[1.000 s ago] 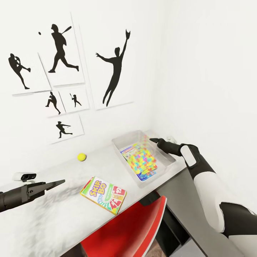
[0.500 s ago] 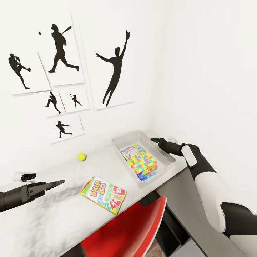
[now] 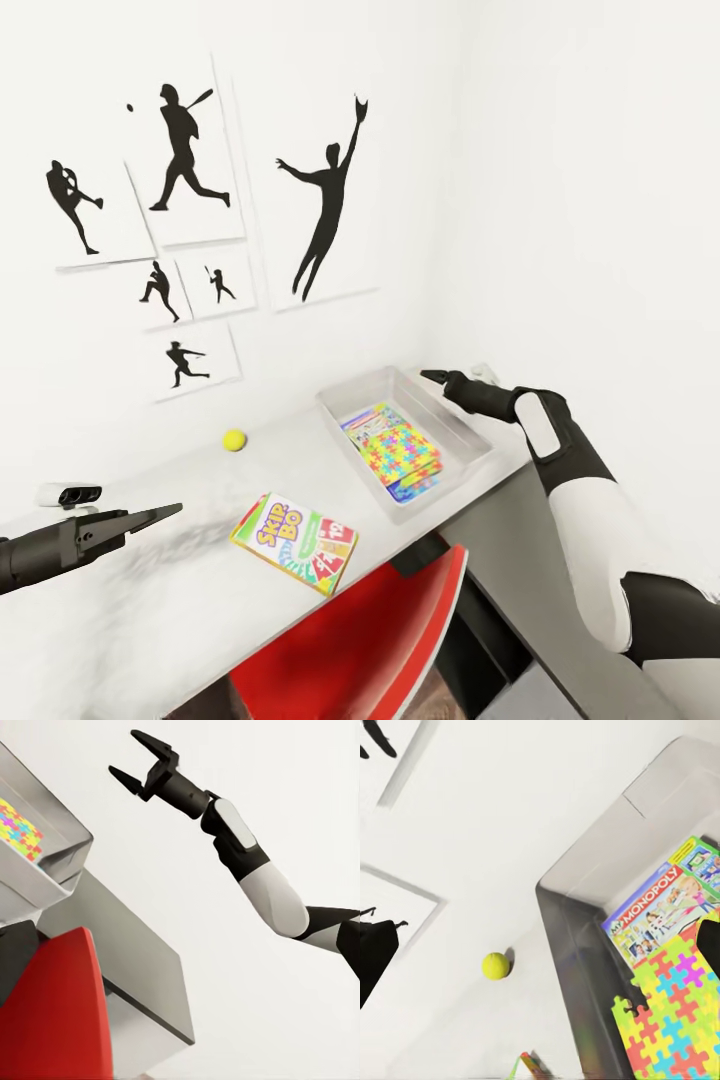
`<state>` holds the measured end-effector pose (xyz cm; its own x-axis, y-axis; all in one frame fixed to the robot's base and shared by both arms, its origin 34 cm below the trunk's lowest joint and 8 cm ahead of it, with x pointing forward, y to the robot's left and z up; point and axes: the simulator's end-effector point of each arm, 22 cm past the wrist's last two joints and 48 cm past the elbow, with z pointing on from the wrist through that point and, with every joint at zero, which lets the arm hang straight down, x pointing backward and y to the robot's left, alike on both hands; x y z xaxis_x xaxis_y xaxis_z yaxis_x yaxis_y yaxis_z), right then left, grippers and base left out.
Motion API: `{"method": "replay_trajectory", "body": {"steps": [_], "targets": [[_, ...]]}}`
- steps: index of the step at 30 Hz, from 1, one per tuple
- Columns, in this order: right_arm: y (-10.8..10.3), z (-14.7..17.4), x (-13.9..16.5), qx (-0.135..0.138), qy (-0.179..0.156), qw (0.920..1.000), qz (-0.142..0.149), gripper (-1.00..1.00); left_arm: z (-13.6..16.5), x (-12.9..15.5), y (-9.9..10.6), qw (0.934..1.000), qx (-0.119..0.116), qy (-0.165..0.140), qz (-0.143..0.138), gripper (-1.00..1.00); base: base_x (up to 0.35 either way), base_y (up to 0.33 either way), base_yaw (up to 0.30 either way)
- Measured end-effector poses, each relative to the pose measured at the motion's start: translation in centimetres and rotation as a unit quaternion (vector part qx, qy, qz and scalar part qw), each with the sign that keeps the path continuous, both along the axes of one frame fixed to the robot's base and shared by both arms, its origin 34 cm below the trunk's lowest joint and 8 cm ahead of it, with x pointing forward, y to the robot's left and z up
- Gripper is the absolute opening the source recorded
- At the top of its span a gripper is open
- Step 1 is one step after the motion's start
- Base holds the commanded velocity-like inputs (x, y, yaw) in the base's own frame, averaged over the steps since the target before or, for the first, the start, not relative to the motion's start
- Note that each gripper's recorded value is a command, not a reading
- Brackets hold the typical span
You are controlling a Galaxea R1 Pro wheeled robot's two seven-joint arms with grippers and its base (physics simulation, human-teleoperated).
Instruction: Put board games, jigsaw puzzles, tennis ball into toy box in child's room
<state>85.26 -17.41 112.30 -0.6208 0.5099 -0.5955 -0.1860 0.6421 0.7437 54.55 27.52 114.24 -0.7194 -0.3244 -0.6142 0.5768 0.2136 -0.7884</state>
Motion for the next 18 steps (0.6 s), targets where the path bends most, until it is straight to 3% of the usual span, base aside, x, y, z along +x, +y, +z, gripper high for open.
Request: {"method": "replay_trajectory", "body": {"steps": [12, 18], "targets": [[0.2, 1.3, -0.2, 0.001, -0.01, 0.9999, 0.003, 1.0, 0.7, -0.2, 0.0, 1.0, 0.0, -0.008, 0.0, 1.0, -0.247, 0.133, 0.003], [0.8, 1.4, -0.3, -0.001, -0.011, 0.9999, 0.005, 1.0, 0.7, -0.3, 0.0, 1.0, 0.0, -0.008, 0.0, 1.0, -0.074, 0.04, 0.001]]}}
